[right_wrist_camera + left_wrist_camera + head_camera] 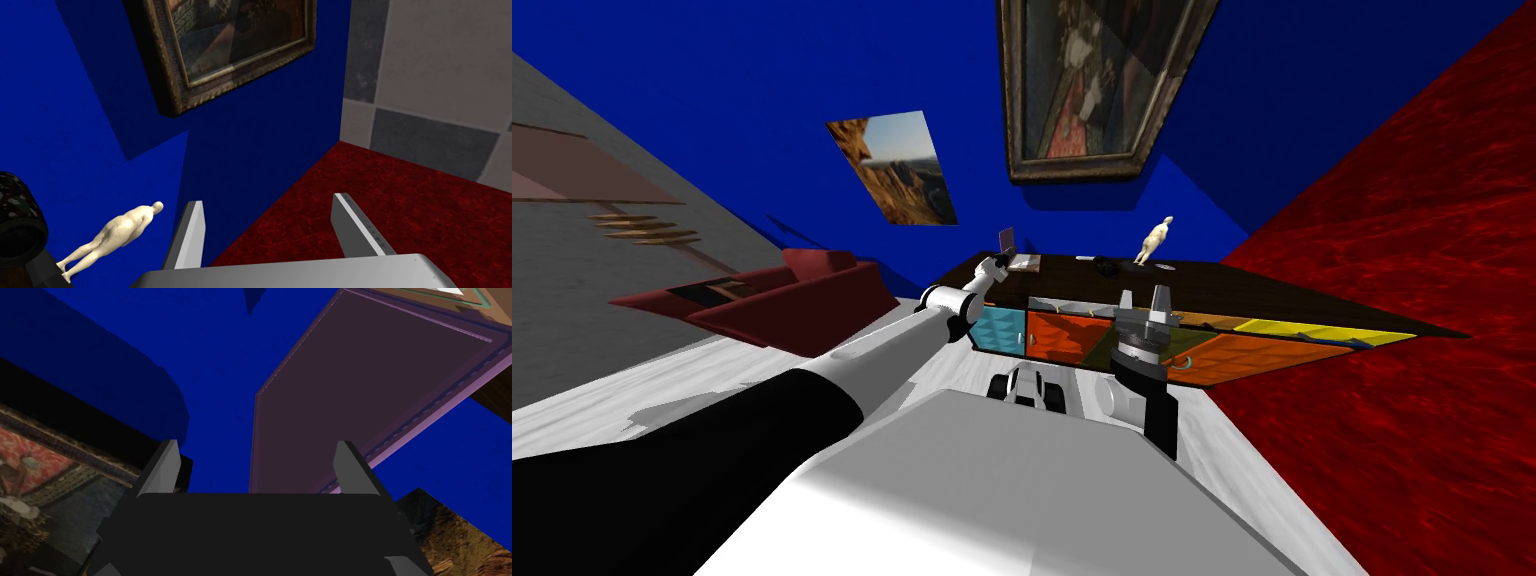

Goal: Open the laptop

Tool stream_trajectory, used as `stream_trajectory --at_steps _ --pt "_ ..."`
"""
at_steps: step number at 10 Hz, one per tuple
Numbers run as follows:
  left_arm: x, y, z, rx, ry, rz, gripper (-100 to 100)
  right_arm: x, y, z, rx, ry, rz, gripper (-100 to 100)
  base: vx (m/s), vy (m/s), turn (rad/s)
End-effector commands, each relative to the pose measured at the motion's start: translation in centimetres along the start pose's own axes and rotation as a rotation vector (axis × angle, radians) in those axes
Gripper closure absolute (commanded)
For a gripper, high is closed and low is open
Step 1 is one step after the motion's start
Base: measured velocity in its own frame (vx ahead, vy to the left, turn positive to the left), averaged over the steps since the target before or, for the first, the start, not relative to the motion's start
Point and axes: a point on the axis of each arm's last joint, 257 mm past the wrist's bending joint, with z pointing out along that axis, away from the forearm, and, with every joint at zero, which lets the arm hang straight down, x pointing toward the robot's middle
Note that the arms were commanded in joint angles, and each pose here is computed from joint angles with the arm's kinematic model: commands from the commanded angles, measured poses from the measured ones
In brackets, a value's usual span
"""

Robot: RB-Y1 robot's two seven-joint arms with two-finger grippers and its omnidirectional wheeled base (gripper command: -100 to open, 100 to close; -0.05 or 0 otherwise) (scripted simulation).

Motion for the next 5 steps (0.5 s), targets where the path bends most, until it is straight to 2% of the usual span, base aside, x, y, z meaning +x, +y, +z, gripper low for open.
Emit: stream_trajectory --at_steps 1,2,3,4,5 --pt "-0.2 3.7 -0.5 -0.064 -0.003 -0.057 -100 0.0 0.0 0.0 0.000 0.000 0.000 0 -0.008 0.011 0.050" --pt "0.0 1.1 -0.4 -0.023 0.000 0.001 -100 0.0 0.0 0.0 0.000 0.000 0.000 0 -0.006 0.006 0.054" --pt "0.1 1.6 -0.5 -0.028 0.000 -0.027 -100 0.0 0.0 0.0 0.000 0.000 0.000 0 -0.001 0.006 0.008" --pt "0.1 1.5 -0.5 -0.028 0.000 -0.022 -100 0.0 0.0 0.0 0.000 0.000 0.000 0 0.000 0.000 0.000" --pt "-0.4 1.2 -0.4 -0.033 -0.004 -0.021 100 0.0 0.0 0.0 0.000 0.000 0.000 0 0.106 0.004 -0.043"
